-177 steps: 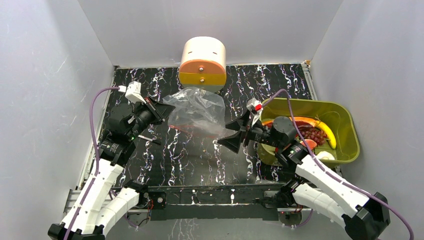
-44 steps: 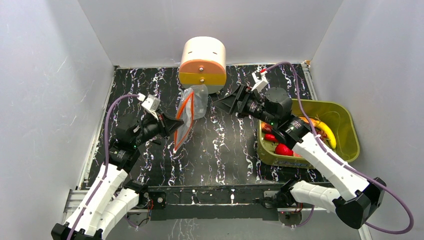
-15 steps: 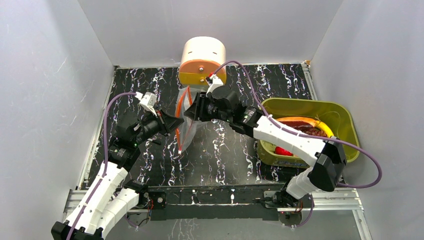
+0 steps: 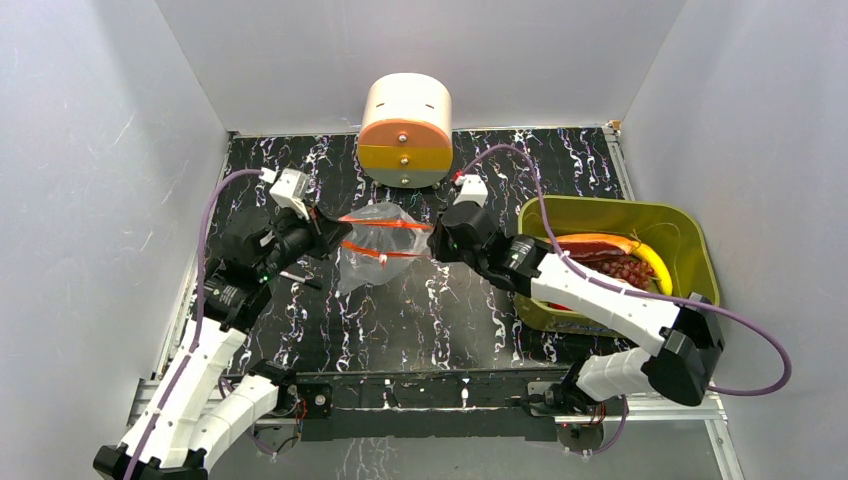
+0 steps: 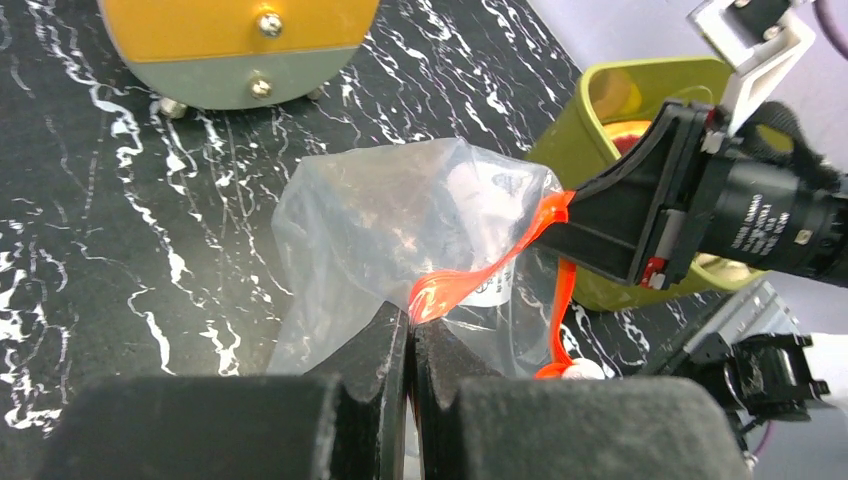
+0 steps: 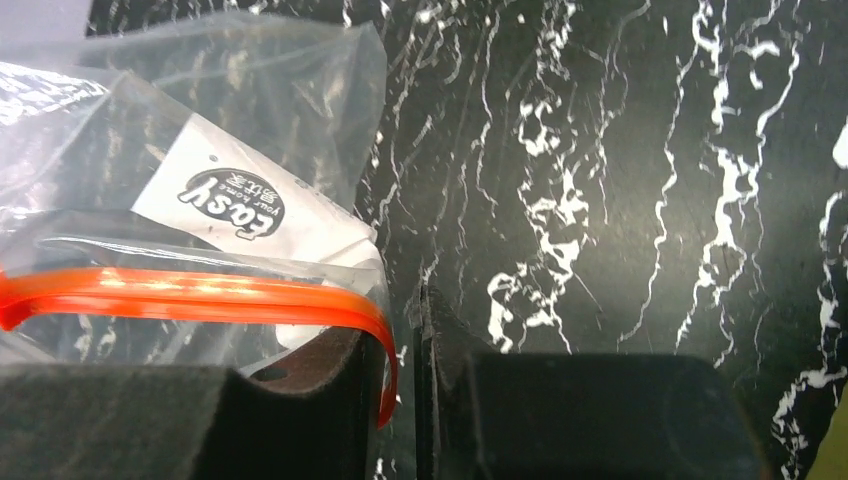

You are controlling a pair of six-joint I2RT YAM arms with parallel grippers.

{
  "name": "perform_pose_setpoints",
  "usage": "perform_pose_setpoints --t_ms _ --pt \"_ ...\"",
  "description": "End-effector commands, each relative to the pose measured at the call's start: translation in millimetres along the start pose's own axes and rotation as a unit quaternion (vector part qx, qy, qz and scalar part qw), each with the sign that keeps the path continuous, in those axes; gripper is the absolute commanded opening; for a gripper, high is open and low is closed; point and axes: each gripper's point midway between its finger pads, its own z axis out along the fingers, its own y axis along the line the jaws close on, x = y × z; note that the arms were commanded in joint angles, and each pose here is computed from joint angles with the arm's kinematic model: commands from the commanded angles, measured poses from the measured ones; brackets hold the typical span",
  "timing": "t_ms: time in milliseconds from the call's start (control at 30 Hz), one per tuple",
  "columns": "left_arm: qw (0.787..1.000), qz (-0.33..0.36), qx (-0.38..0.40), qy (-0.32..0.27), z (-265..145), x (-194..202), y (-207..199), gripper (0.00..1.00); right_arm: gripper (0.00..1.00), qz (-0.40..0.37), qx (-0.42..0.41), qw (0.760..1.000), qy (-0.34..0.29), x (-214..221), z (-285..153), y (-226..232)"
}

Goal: Place the food in the zip-top bag and seal the zipper
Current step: Open the zipper of the food storage bag.

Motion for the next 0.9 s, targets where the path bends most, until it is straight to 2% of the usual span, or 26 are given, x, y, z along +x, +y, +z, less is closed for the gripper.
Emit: perform_pose_setpoints --t_ms 0,67,100,200,333,633,667,733,767,867 --pt "0.999 0.003 0.036 0.010 2 -1 -13 0.00 0.13 0.021 0.037 0.999 -0.003 15 -3 -25" --pt "0.998 -0.004 0.067 0.008 5 3 -21 0.00 0.13 0.031 0.015 0.999 -0.003 15 -5 -18" --pt "0.997 -0.013 0.074 0.013 9 8 -22 0.00 0.19 0.038 -0.021 0.999 -0.009 6 -14 -4" --pt "0.997 -0.017 0.069 0.024 13 14 -18 0.00 0.33 0.042 -0.052 0.998 -0.022 -9 -26 10" --pt "0.996 -0.028 0.074 0.034 16 24 -18 0.00 0.45 0.056 -0.099 0.993 -0.022 -18 -41 26" --pt "0.995 -0.036 0.072 0.054 22 39 -12 0.00 0.52 0.082 -0.164 0.982 -0.052 -47 -84 45" --pt "0.995 -0.038 0.074 0.055 23 39 -13 0.00 0.48 0.085 -0.180 0.978 -0.056 -50 -90 49" --pt "0.994 -0.043 0.079 0.057 23 40 -15 0.00 0.29 0.093 -0.212 0.971 -0.062 -54 -97 59" --pt "0.994 -0.046 0.082 0.056 23 39 -16 0.00 0.24 0.097 -0.228 0.967 -0.065 -56 -100 65" --pt "0.993 -0.051 0.087 0.057 23 41 -18 0.00 0.21 0.103 -0.252 0.960 -0.059 -58 -100 77"
